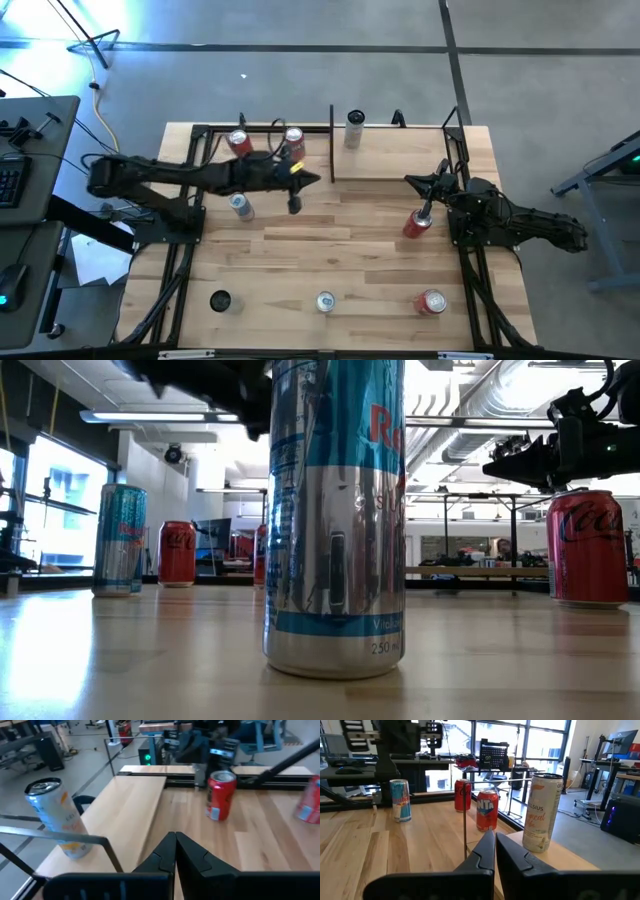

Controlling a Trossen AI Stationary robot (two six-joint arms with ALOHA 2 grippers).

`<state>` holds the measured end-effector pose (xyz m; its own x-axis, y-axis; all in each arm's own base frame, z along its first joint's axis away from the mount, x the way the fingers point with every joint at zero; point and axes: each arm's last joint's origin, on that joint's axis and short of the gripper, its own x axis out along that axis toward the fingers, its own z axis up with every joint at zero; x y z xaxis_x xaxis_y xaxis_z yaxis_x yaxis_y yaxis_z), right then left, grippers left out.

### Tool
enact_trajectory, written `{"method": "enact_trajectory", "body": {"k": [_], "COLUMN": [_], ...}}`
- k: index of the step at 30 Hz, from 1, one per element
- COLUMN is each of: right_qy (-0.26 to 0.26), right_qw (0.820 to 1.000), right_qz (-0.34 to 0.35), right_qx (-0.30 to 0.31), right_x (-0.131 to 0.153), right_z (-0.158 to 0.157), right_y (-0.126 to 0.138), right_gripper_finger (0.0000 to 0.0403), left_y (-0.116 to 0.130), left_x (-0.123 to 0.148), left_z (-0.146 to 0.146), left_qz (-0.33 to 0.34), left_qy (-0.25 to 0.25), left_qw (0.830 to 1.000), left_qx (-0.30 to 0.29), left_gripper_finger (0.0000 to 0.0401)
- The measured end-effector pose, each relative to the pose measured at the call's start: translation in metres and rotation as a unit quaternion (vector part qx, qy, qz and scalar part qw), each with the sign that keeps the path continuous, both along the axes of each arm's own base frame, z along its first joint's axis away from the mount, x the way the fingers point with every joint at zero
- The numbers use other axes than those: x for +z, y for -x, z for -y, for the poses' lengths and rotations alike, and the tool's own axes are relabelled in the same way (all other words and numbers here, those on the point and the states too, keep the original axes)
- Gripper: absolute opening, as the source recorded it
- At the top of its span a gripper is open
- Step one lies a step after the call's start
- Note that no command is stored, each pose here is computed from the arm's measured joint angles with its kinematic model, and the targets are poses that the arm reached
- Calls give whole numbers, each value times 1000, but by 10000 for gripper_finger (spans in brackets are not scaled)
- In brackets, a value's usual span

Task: Place canned beverage on shelf
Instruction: Put the top blue soda can on the shelf

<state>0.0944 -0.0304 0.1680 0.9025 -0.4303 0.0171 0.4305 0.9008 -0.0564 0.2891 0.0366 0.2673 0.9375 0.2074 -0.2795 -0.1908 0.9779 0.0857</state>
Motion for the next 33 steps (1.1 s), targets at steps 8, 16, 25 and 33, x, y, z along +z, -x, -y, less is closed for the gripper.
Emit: {"method": "enact_trajectory", "body": {"k": [8, 16, 25, 33], "right_qy": [0, 0, 0, 0], "right_qw": [1000, 1000, 1000, 1000], "right_qz": [0, 0, 0, 0], "right_qx": [0, 0, 0, 0], "right_x": [0, 0, 0, 0], "right_z": [0, 0, 0, 0], "right_y": [0, 0, 0, 0], "right_gripper_finger": [0, 0, 0, 0], "left_y": [21, 22, 24, 24], "left_x": [-3, -4, -8, -7], "left_z": [21, 32, 38, 36], "left_qz": [17, 12, -6, 5], "left_qy": [7, 21, 40, 49], "left_qw": [1000, 1000, 999, 998], "left_qx": [-5, -18, -27, 25], "left_gripper_finger": [1, 1, 1, 0]}}
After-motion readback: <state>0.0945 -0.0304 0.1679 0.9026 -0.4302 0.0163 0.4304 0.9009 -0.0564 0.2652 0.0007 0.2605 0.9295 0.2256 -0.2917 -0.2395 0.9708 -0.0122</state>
